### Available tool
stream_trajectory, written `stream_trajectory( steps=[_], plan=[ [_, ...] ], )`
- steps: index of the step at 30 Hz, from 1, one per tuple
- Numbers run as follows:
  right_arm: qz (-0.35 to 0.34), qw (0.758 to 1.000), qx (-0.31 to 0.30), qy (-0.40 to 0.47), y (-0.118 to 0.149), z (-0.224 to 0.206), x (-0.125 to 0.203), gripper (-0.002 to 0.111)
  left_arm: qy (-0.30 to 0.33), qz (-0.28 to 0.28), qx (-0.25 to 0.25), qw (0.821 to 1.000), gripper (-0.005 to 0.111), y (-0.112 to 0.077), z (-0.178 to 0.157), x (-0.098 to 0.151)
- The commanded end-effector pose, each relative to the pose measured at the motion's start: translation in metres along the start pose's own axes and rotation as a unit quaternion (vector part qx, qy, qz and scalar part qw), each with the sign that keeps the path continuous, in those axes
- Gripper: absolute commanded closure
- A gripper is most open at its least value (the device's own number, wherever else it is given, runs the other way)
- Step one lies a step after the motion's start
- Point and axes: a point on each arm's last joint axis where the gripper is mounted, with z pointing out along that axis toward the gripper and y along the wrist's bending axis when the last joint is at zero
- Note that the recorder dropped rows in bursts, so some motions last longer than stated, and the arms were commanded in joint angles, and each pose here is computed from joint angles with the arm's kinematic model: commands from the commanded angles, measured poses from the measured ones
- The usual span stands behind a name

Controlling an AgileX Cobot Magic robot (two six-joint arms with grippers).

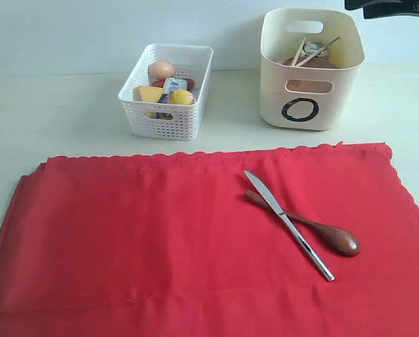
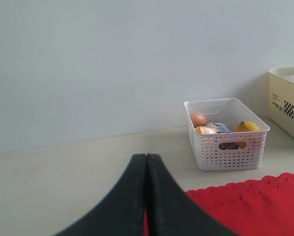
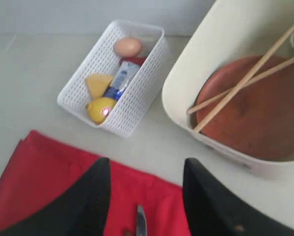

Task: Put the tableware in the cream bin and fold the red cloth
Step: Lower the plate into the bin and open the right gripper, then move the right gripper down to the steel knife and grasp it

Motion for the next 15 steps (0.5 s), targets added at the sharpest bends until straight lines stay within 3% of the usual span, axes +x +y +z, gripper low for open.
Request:
stream_trajectory(
  steps=[1,8,15],
  plan=[
    [-0.030,0.998,-0.009,0.058,0.006,-0.007,0.009,0.063,-0.001,0.000,0.004,1.000,0.106,0.000,0.000,0.001],
    [-0.044,0.994,-0.010,0.100,0.016,0.012,0.026,0.063,-0.001,0.000,0.004,1.000,0.106,0.000,0.000,0.001],
    [-0.106,0.981,0.016,0.160,0.043,0.054,0.053,0.063,-0.001,0.000,0.004,1.000,0.106,0.000,0.000,0.001]
  ],
)
